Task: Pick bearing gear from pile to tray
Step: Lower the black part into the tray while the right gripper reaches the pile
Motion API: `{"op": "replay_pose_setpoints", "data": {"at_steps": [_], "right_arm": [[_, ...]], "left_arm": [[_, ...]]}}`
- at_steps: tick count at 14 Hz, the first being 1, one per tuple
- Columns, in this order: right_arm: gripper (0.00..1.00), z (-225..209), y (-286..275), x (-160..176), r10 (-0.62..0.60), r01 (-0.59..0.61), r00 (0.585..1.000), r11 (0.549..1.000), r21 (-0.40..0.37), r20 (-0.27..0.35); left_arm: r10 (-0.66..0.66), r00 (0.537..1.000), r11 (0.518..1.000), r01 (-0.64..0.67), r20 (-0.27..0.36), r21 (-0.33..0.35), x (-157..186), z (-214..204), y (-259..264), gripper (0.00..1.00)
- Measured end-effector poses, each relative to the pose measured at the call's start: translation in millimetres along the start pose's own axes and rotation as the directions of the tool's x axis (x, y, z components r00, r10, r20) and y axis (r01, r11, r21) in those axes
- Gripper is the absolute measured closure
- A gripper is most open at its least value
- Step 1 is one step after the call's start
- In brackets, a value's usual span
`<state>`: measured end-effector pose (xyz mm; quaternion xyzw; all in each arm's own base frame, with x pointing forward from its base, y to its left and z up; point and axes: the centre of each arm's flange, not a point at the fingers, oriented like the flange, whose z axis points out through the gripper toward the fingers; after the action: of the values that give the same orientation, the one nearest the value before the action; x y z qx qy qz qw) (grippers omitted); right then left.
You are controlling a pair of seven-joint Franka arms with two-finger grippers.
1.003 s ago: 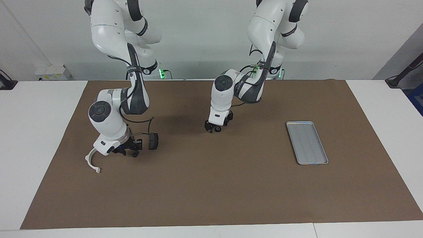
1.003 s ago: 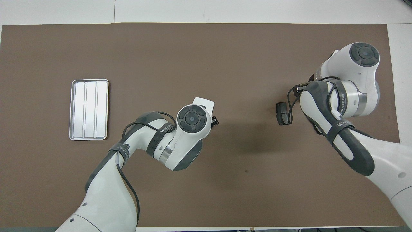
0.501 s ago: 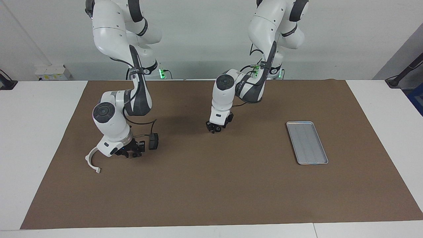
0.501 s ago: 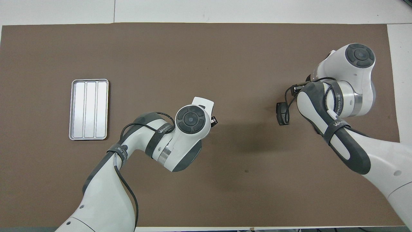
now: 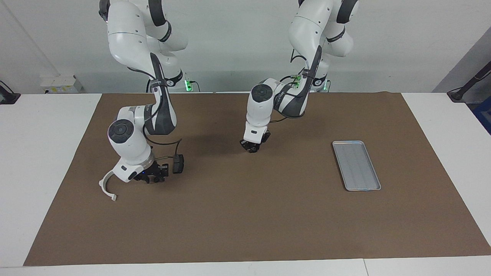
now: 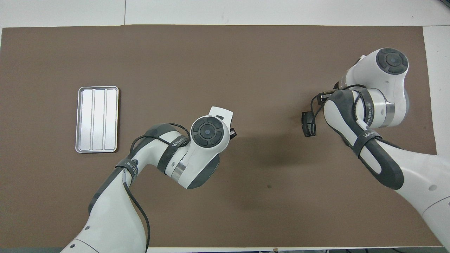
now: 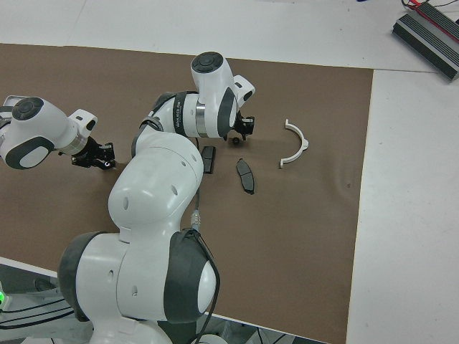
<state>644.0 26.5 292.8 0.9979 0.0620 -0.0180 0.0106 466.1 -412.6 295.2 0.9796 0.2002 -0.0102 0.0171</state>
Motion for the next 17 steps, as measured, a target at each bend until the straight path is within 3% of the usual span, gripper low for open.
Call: {"op": "replay_pose_setpoints", "data": {"at_steps": [2, 4, 6, 8, 10, 13, 17], "right_arm": [[0.4, 2.4, 0.0, -0.1, 0.0, 0.0, 1.0, 1.0, 0.0, 0.004], [0.42, 3.9, -0.1, -0.1, 0.0, 0.0, 1.0, 1.0, 0.0, 0.006], [0.59, 4.2, -0.1, -0.1, 0.0, 0.0, 1.0, 1.0, 0.0, 0.006], [0.61, 4.3, -0.1, -0.1, 0.0, 0.0, 1.0, 1.0, 0.0, 0.006], [0.76, 4.2, -0.1, 0.0, 0.0, 0.0, 1.0, 1.0, 0.0, 0.006], [0.76, 2.4, -1.5, 0.8, -0.002, 0.002, 1.0, 1.0, 0.001, 0.002], [0.76, -30.1, -24.1, 3.3, -0.037, 0.037, 0.999, 0.999, 0.011, -0.027]], "left_arm": [[0.001, 1.0, 1.0, -0.001, -0.007, 0.03, 6.9, -1.1, -6.6, 0.65], [-0.004, 1.0, 0.999, 0.005, -0.019, 0.038, 34.9, -14.4, -22.9, 0.65], [0.007, 1.0, 0.999, -0.006, -0.016, 0.05, 79.8, -51.5, -58.9, 0.65], [0.031, 0.999, 0.998, -0.03, -0.012, 0.057, 119.2, -91.0, -102.8, 0.65], [0.077, 0.997, 0.995, -0.077, -0.004, 0.061, 158.4, -107.0, -151.1, 0.65], [0.15, 0.988, 0.986, -0.151, 0.027, 0.069, 212.4, -99.6, -227.1, 0.65], [0.207, 0.977, 0.975, -0.211, 0.055, 0.066, 242.5, -89.3, -290.1, 0.65]]}}
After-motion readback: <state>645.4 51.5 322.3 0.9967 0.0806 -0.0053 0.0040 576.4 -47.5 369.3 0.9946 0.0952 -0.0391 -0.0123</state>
